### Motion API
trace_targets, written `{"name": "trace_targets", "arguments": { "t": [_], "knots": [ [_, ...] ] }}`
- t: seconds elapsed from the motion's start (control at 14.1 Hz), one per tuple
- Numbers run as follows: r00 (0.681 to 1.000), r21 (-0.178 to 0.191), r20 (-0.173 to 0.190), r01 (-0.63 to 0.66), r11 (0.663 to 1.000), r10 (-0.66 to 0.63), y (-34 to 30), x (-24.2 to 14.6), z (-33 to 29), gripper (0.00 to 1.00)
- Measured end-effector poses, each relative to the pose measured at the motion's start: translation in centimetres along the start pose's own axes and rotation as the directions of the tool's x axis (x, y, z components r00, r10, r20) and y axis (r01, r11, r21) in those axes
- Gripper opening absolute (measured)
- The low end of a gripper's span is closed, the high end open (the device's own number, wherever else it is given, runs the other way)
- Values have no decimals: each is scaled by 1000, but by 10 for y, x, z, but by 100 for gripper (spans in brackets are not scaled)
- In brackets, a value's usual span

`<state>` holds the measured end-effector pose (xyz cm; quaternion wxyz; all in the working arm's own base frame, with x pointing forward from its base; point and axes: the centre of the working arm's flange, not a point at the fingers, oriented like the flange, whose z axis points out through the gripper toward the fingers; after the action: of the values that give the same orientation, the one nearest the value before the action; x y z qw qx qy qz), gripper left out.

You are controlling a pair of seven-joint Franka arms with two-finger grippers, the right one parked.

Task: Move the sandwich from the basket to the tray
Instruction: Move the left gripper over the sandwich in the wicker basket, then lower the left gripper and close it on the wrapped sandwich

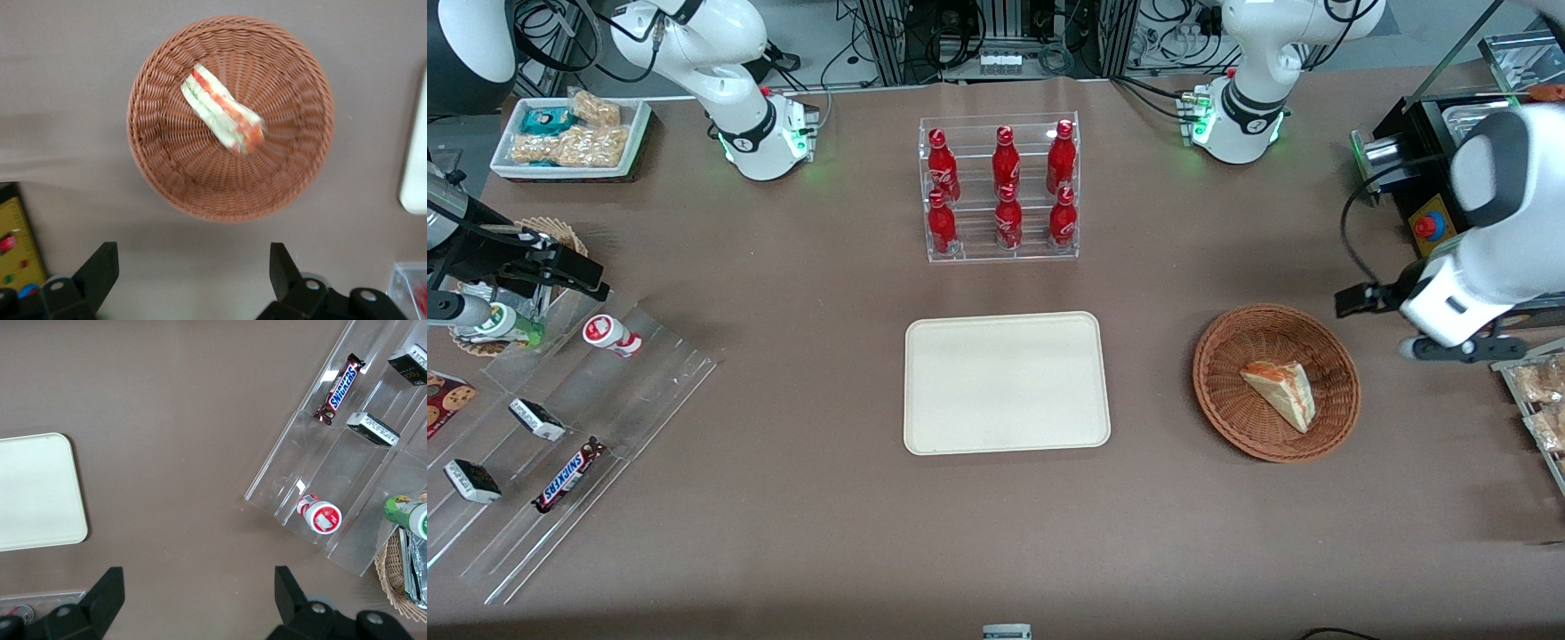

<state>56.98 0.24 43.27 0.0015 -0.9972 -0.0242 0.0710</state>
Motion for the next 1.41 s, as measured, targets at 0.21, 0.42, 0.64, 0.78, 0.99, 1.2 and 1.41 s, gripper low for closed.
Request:
{"name": "trace_targets", "arguments": {
  "t": [0.21, 0.42, 0.64, 0.78, 0.99, 1.2, 1.41],
  "knots": [
    [976, -18, -77, 204, 979, -205, 1, 1, 46, 100],
    [847, -75, -118, 512, 856, -518, 4, 2, 78, 100],
    [704, -126, -125, 688, 715, -699, 13, 11, 98, 100],
    [641, -159, -135, 738, 655, -755, 24, 19, 113, 100],
    [612, -167, -135, 761, 627, -779, 31, 29, 144, 100],
    [615, -129, -115, 770, 625, -780, 31, 31, 173, 96],
    [614, -116, -106, 774, 623, -782, 31, 31, 180, 68]
  ]
}}
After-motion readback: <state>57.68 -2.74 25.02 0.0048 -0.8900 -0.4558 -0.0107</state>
